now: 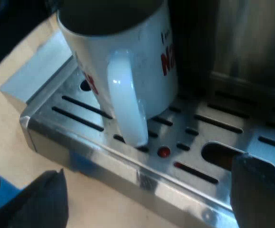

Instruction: Remove mug from coffee machine

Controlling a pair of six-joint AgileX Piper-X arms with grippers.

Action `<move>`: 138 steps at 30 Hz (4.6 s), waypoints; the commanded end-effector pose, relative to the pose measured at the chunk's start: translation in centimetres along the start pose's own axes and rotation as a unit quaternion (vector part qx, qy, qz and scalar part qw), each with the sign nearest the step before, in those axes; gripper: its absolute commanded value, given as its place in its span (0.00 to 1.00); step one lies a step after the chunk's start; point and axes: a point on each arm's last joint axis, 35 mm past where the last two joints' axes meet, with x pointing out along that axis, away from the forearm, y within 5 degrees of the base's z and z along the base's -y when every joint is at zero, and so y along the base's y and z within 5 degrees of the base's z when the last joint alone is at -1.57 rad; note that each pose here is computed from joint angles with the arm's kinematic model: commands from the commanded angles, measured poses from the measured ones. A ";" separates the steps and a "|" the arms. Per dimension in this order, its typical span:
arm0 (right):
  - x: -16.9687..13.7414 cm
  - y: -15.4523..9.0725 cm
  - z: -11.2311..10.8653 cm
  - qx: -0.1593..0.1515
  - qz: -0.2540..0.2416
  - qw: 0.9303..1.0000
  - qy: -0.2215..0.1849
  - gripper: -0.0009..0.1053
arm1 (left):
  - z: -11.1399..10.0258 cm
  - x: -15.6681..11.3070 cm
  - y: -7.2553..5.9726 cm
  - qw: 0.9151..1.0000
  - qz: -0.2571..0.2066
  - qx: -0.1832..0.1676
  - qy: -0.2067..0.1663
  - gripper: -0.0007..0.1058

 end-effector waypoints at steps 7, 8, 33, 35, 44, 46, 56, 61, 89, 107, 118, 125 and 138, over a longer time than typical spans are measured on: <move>2.2 0.6 -1.5 0.004 0.019 0.999 -0.027 0.68 | 0.3 0.0 -0.1 1.000 -0.008 0.007 -0.013 0.72; 2.6 0.7 -1.5 0.004 0.035 0.999 -0.036 0.68 | 0.3 0.0 -0.1 1.000 -0.008 0.007 -0.013 0.72; 8.4 1.2 -2.6 -0.033 -0.026 0.991 -0.127 0.68 | 0.5 0.0 -0.2 1.000 -0.011 0.011 -0.021 0.72; 9.0 1.3 -2.5 -0.033 -0.026 0.991 -0.128 0.68 | 0.5 0.0 -0.2 1.000 -0.018 0.011 -0.021 0.72; 10.3 1.5 -2.5 -0.034 -0.025 0.992 -0.121 0.68 | 0.5 0.0 -0.4 0.999 -0.044 0.012 -0.018 0.72; 10.3 1.5 -2.5 -0.034 -0.025 0.992 -0.121 0.67 | 0.5 0.0 -0.4 0.999 -0.044 0.012 -0.018 0.72; 10.3 1.5 -2.5 -0.030 -0.025 0.992 -0.121 0.10 | 0.5 0.0 -0.4 0.999 -0.044 0.012 -0.018 0.72; 9.9 1.4 -1.8 -0.017 -0.025 0.991 -0.133 0.01 | 0.5 0.0 -0.5 0.998 -0.064 0.013 -0.015 0.72; 2.4 0.6 -2.0 -0.021 -0.021 0.999 -0.032 0.01 | 0.5 0.0 -0.5 0.998 -0.065 0.013 -0.015 0.72; -7.0 0.2 -1.9 -0.025 -0.056 0.998 0.006 0.01 | 0.5 -0.3 -1.3 0.986 -0.164 0.010 0.000 0.72; -13.4 -1.1 -2.6 -0.026 -0.058 0.998 0.023 0.01 | 2.9 -2.1 -2.6 0.980 -0.200 -0.023 -0.005 0.72; -16.1 -1.8 -3.0 -0.013 -0.082 0.995 0.054 0.01 | 3.1 -2.4 -3.5 0.967 -0.254 -0.009 0.010 0.72; -16.2 -2.4 -3.4 -0.003 -0.173 0.983 0.062 0.01 | 2.0 -0.1 -4.1 0.946 -0.308 -0.005 0.101 0.72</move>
